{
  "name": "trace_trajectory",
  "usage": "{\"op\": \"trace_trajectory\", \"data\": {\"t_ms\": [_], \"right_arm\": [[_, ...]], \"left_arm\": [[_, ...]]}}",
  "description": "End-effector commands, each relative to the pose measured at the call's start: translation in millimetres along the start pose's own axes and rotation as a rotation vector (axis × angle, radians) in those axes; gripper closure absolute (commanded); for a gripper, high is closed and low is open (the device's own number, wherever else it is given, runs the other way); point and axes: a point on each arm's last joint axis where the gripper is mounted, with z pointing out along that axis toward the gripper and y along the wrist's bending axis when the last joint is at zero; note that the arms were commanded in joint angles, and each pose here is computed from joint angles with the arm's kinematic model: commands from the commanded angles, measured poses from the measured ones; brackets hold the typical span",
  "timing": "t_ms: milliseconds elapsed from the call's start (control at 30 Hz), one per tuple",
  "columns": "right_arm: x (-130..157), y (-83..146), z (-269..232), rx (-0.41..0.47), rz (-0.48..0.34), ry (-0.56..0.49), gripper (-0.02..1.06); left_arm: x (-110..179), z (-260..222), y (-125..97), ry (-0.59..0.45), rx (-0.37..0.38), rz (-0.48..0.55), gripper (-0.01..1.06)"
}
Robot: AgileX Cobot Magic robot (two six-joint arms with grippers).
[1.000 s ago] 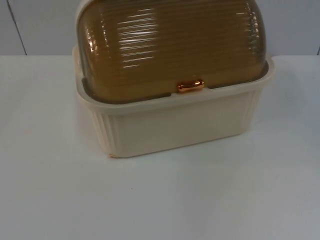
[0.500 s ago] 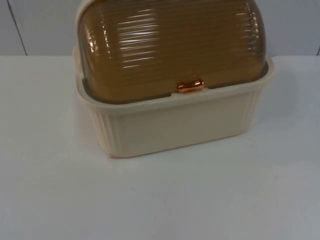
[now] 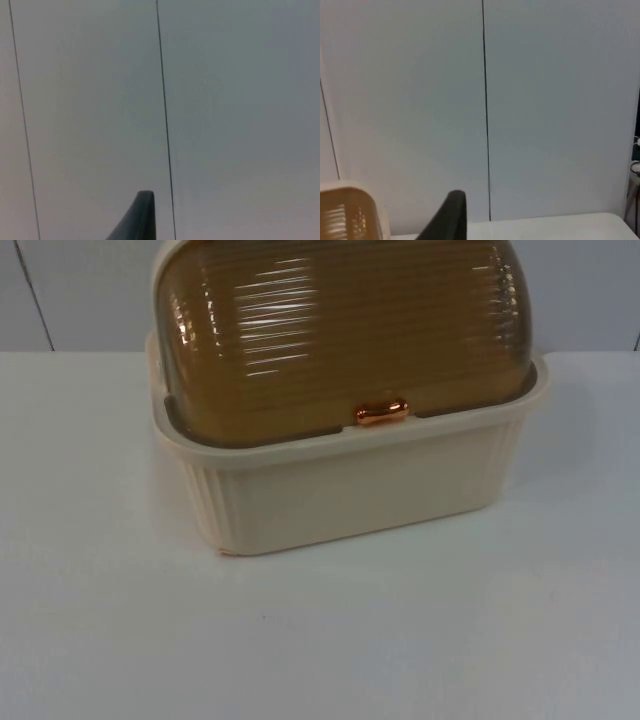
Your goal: Open the box lid with the left hand, place the block into the box with the right hand, then close the box lid with the left hand.
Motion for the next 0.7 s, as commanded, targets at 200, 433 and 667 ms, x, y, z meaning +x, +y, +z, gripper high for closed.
{"op": "trace_trajectory", "data": {"t_ms": [200, 433, 667], "right_arm": [[1.1, 6.0, -0.8, -0.056, -0.057, 0.015, 0.00], [11.6, 6.5, 3.0, -0.062, -0.052, 0.097, 0.00], [50.7, 10.3, 25.2, -0.080, -0.029, 0.287, 0.00]], "left_arm": [[32.6, 1.0, -4.7, 0.138, 0.030, -0.003, 0.00], [36.9, 4.0, -5.9, 0.145, 0.038, -0.010, 0.00], [78.1, 16.2, -9.0, 0.358, 0.043, -0.004, 0.00]]}}
